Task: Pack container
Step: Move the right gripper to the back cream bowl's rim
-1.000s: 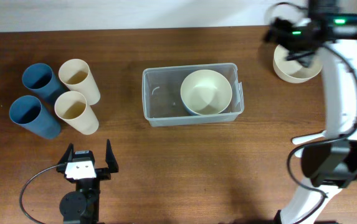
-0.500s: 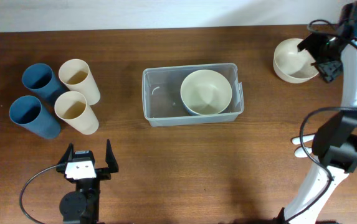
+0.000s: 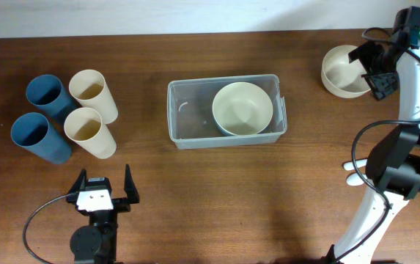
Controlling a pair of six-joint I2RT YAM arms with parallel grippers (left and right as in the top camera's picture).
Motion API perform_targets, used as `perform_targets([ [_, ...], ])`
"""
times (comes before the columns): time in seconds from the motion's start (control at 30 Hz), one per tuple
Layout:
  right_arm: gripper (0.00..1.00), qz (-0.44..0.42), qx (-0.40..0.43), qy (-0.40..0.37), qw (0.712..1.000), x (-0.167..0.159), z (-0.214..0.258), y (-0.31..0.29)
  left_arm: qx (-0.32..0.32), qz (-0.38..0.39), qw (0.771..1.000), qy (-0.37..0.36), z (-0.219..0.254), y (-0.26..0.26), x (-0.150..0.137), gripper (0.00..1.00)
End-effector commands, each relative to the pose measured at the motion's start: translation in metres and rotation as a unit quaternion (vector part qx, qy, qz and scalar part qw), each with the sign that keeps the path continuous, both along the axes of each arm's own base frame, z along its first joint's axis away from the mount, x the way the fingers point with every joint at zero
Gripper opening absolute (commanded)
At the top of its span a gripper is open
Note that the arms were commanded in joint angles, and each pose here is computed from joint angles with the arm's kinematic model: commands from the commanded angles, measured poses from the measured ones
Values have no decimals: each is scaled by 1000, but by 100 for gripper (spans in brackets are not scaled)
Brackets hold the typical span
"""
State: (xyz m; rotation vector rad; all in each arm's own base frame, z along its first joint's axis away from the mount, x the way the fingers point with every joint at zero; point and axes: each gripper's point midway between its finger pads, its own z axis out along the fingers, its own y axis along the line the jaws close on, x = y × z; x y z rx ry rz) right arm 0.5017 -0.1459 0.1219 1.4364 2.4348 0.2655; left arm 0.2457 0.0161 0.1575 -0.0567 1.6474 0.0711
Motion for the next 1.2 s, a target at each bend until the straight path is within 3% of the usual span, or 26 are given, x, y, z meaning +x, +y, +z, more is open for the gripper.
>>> perform_targets([
  [0.0,99,-36,5,19,999,0,-17,-5,7,-4,1000,0,-1,-1,0,100],
  [1.17,98,-54,-33,58,996,-4,-48,-18,7,-4,1000,0,-1,-1,0,100],
])
